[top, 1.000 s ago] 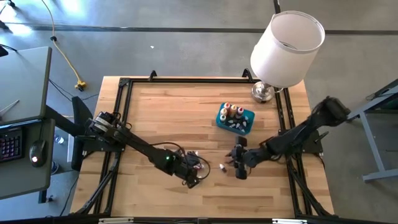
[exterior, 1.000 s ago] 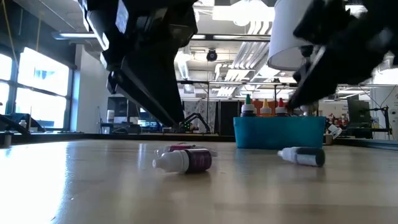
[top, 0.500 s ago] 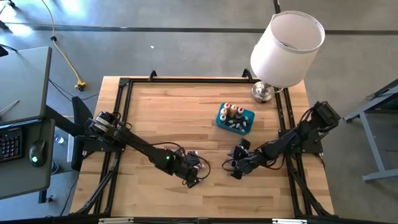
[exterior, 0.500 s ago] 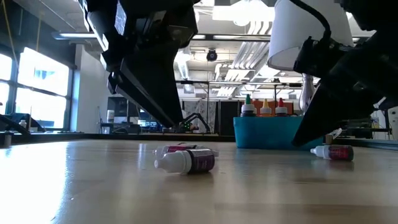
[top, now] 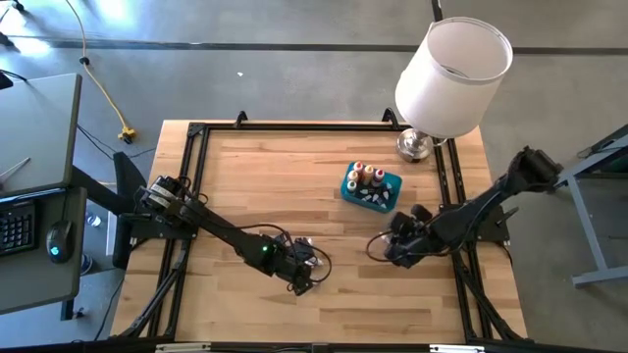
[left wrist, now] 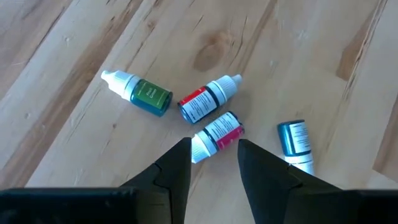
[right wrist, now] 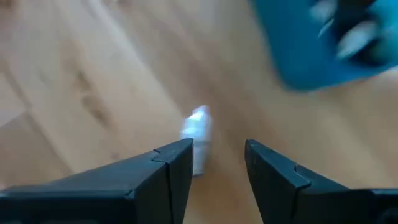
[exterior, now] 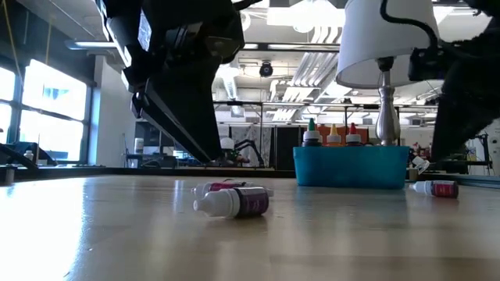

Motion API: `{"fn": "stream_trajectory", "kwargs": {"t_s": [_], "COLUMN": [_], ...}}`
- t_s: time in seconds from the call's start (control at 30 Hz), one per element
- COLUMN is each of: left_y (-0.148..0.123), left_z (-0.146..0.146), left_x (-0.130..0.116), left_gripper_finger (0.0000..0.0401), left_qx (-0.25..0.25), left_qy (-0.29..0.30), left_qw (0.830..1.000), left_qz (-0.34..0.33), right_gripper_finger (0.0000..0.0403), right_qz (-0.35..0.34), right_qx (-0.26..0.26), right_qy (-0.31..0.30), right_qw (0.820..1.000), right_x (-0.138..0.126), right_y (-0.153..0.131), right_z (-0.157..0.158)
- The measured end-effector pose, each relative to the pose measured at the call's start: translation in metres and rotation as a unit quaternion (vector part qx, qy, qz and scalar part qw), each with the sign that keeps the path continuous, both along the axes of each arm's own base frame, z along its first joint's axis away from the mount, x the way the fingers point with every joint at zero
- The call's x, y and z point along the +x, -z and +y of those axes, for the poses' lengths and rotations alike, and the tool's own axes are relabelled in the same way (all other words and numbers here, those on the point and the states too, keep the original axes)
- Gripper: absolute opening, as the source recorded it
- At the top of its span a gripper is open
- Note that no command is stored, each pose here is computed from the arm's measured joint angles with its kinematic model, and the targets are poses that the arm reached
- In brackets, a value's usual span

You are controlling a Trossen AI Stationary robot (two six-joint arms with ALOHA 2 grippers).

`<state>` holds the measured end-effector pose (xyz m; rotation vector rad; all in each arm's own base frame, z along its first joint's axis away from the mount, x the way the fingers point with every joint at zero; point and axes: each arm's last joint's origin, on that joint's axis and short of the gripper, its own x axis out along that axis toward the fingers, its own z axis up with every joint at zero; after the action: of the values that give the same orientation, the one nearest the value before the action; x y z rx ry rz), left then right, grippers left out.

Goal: Pick & Place food coloring
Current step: Put the bottom small red food coloring bottle into the blue bin

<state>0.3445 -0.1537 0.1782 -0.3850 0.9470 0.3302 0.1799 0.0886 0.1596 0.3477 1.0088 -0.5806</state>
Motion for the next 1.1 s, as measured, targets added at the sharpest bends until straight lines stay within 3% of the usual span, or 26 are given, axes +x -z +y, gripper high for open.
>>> {"fn": "stream_trajectory", "kwargs": {"t_s": [0.17,0.47,0.63,0.73,0.83,0.97,1.1], "left_y": [0.0,0.0,0.0,0.0,0.0,0.0,0.0], "left_z": [0.001,0.0,0.001,0.005,0.006,0.005,0.005], "left_x": [0.0,0.0,0.0,0.001,0.002,0.002,0.002], "left_gripper_finger": [0.0129,0.0129,0.0129,0.0129,0.0129,0.0129,0.0129], "left_qx": [0.007,0.007,0.008,0.004,0.001,0.001,0.005], "left_qy": [-0.001,-0.002,-0.004,-0.014,-0.019,-0.019,-0.019], "left_qw": [1.0,1.0,1.0,1.0,1.0,1.0,1.0], "left_qz": [-0.002,-0.001,0.0,0.0,-0.001,-0.001,-0.002], "right_gripper_finger": [0.0139,0.0139,0.0139,0.0139,0.0139,0.0139,0.0139], "right_qz": [-0.038,-0.028,-0.013,0.027,0.105,0.152,0.176], "right_qx": [0.057,0.052,0.04,-0.017,-0.08,-0.052,-0.09], "right_qy": [-0.02,0.006,-0.073,-0.078,-0.028,-0.03,-0.024], "right_qw": [0.997,0.998,0.996,0.996,0.991,0.986,0.98], "right_x": [0.004,-0.01,-0.002,-0.003,-0.021,-0.03,-0.035], "right_y": [0.018,0.042,0.027,0.001,-0.008,-0.01,-0.009], "right_z": [0.0,-0.014,-0.009,-0.012,-0.026,-0.034,-0.053]}}
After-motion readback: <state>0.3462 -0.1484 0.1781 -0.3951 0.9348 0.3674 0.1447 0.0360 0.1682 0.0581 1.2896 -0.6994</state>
